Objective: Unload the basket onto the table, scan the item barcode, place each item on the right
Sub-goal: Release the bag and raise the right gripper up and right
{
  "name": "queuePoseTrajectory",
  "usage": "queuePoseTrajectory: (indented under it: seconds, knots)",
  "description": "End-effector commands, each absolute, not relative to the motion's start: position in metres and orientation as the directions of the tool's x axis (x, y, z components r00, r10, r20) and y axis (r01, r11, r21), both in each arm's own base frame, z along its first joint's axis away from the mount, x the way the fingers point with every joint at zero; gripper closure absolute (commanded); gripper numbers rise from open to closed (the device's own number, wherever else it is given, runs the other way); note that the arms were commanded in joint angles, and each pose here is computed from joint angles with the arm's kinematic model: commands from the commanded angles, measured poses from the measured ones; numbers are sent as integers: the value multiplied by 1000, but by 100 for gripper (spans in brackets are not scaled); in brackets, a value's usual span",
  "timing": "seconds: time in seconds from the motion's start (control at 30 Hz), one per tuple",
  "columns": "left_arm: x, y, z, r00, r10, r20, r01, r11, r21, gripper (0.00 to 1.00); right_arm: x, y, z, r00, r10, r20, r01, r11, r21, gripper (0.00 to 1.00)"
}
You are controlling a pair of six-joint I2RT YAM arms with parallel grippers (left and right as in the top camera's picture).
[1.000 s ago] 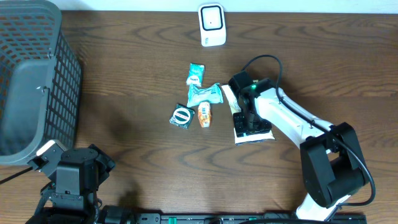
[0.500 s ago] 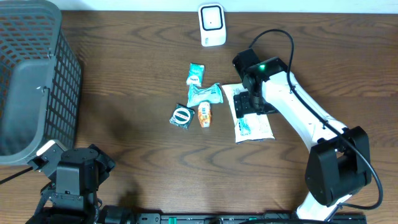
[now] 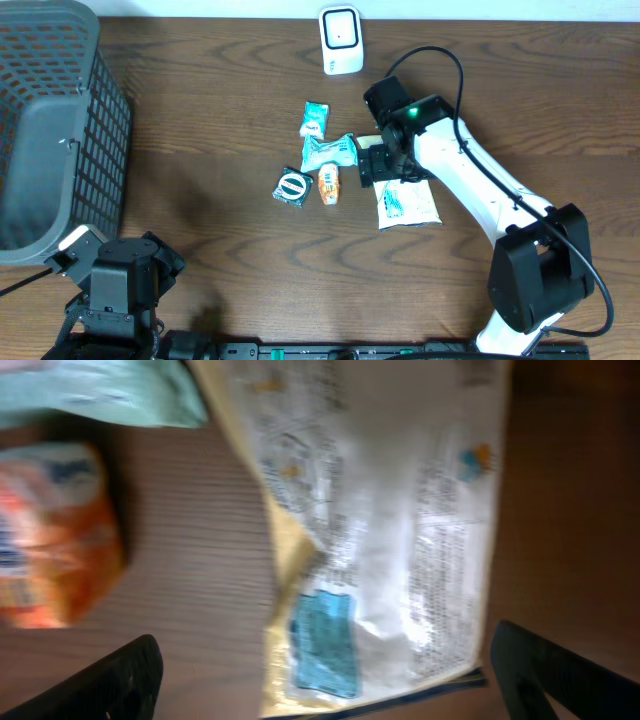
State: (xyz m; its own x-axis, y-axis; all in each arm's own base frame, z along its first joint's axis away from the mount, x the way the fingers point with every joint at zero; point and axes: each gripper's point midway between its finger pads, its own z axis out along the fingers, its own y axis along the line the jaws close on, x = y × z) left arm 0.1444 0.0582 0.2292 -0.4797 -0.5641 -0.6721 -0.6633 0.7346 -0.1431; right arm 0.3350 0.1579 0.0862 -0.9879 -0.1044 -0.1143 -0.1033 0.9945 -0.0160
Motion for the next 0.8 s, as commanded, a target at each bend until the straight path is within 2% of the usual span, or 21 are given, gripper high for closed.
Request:
queuePoseTrajectory:
  seconds: [0.0,0.4,0.57,0.7,0.73,0.77]
  knots:
    - [143,62,230,-461,-572,-678,-682,718,-142,2,335,181,92,-984,-119,-134,-128,990,65,1]
    - [143,62,230,-461,-572,-678,-682,718,-142,3,346,169,106,-982,-88,-167,-97,994,47,1]
    - [143,62,230,-461,-572,-678,-682,718,-142,2,357,139,129,-985,-6,-171,-15,999,49,1]
    - [143,62,230,-461,-572,-678,-682,718,-142,3,363,112,130,-987,84,-139,72,994,86,1]
    - [143,62,230,-461,-572,-678,-682,718,-142,2,361,109,130,-988,96,-122,84,992,96,2]
    - [143,62,230,-461,-572,-678,-681,718,-142,2,360,107,130,-988,104,-112,92,990,105,8]
